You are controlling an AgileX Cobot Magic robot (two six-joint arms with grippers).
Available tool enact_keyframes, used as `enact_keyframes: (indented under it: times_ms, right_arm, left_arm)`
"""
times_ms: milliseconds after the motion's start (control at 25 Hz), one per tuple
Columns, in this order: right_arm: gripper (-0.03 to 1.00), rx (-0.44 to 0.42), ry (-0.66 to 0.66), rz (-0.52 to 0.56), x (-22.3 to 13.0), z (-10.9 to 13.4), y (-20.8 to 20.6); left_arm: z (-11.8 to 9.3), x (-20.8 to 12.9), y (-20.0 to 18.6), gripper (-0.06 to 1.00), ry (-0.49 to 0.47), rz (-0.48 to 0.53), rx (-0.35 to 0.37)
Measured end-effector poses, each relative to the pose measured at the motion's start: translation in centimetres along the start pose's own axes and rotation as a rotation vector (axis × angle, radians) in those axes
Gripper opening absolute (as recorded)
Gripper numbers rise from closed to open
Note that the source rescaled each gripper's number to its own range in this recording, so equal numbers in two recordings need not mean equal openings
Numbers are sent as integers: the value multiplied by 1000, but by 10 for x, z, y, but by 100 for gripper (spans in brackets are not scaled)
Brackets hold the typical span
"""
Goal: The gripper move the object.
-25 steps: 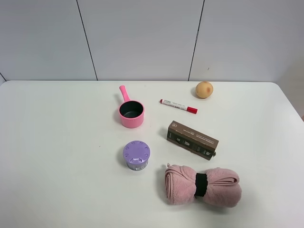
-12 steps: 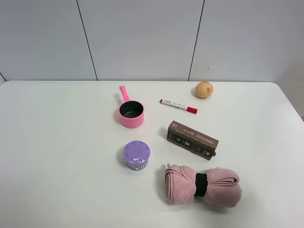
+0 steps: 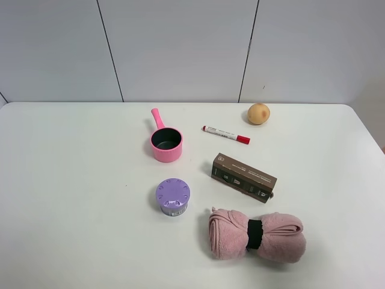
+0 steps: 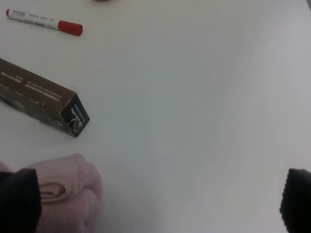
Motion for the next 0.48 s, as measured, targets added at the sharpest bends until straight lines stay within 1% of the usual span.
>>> enact_keyframes:
  times_ms: [480]
  right_arm:
    - [100, 0, 0, 0, 0, 0, 0]
  left_arm:
    - [0, 0, 0, 84, 0, 0, 0]
Point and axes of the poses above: a point on each arm's last joint axis where the gripper is mounted, y pointing out along that axis toward the gripper, z along the wrist's bending axis when the last joint is at zero, x = y × z, the point moved 3 cm from there along y, pointing out along that axis toward the gripper, and after that the axes turned 3 degrees about y, right-handed, at the moved point
